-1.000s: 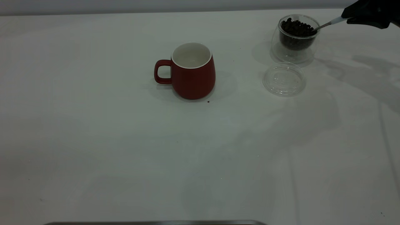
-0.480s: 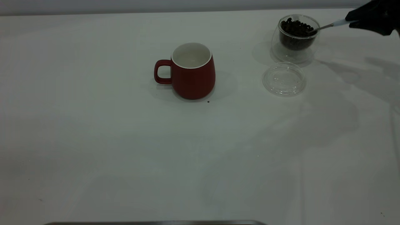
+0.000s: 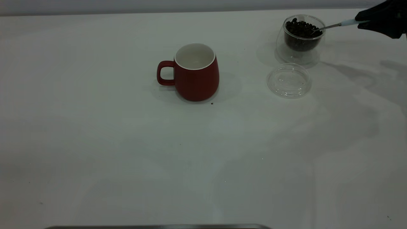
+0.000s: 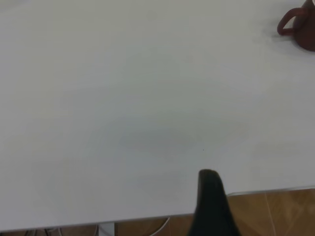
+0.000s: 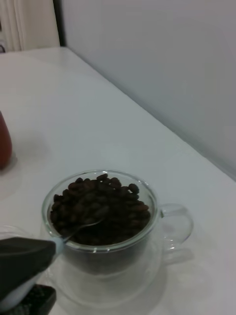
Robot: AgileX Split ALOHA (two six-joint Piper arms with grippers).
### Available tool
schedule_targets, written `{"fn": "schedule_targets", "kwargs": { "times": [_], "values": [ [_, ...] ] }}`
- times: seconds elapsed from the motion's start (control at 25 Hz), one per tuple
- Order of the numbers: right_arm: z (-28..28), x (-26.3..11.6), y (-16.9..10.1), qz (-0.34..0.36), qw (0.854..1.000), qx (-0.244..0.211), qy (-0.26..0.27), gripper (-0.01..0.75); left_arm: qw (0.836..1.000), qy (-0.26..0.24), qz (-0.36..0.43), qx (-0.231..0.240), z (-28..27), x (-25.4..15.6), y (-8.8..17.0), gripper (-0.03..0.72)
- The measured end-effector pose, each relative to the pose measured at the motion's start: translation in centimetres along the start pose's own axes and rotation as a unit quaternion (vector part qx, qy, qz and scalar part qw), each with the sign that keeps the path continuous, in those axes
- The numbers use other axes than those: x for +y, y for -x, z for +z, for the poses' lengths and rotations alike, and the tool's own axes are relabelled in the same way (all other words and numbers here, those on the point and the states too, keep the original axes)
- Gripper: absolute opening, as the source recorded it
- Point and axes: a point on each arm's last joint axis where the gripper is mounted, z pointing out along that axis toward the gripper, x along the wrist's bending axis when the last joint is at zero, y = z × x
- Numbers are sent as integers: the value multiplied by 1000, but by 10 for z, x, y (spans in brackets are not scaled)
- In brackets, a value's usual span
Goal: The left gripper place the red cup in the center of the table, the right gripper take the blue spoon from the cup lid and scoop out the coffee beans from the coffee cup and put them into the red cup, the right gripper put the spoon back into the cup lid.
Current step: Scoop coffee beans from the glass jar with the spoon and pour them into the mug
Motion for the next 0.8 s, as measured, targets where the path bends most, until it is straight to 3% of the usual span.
{"fn": "schedule_targets", "kwargs": {
  "times": [0.8],
  "values": [
    [3,3,21,58,996,70,-22,113,1000,0,-2,0,0,0,0,586]
  ]
}}
